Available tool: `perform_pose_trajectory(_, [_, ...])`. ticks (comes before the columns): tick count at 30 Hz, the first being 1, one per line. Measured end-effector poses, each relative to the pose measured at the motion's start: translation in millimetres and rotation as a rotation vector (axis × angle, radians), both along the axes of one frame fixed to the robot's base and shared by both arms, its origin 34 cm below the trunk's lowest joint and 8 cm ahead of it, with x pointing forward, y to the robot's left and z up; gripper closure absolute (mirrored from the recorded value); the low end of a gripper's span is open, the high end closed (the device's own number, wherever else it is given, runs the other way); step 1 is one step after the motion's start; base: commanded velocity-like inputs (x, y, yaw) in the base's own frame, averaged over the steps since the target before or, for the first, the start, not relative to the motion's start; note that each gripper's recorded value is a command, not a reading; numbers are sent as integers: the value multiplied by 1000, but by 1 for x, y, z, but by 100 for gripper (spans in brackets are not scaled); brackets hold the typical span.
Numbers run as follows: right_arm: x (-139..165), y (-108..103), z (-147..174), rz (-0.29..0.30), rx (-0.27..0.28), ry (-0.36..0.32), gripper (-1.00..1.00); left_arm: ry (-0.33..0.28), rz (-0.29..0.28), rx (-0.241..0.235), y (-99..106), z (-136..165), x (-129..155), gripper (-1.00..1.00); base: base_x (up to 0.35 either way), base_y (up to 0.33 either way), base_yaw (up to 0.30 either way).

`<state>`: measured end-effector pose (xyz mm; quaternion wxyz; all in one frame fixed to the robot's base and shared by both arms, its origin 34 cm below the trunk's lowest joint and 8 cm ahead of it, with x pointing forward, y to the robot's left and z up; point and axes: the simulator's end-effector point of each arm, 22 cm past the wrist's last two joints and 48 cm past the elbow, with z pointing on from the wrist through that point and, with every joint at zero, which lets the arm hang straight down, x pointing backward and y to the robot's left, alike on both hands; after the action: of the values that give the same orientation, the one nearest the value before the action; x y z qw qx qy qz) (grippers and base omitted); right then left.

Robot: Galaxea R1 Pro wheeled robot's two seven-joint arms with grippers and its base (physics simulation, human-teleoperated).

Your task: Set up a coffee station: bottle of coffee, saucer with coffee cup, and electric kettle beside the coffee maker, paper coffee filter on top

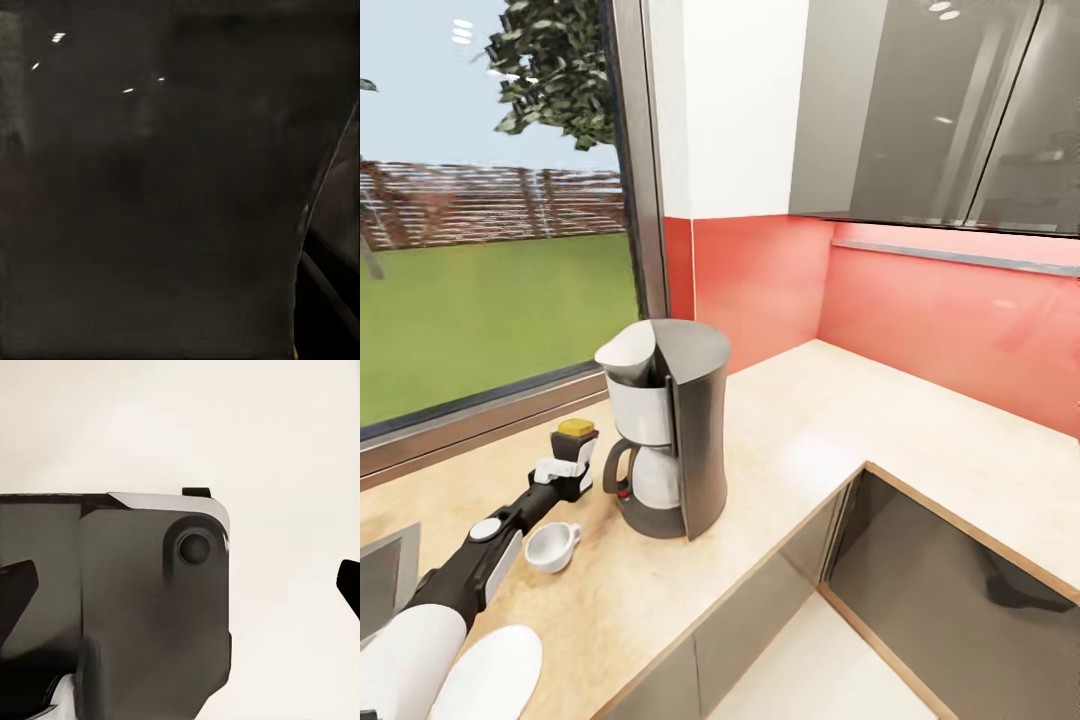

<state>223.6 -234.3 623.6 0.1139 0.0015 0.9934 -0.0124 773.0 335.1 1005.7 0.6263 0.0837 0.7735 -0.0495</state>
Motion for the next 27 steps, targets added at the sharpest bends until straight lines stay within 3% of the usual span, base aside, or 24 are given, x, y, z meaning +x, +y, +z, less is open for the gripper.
perform_pose_trajectory(10, [0, 0, 0, 1, 0, 0, -100, 7, 3, -2, 1, -5, -2, 100, 103, 0, -7])
perform_pose_trajectory(27, [0, -1, 0, 2, -1, -1, -100, 9, -3, -13, -7, -8, -2, 100, 4, 0, 0])
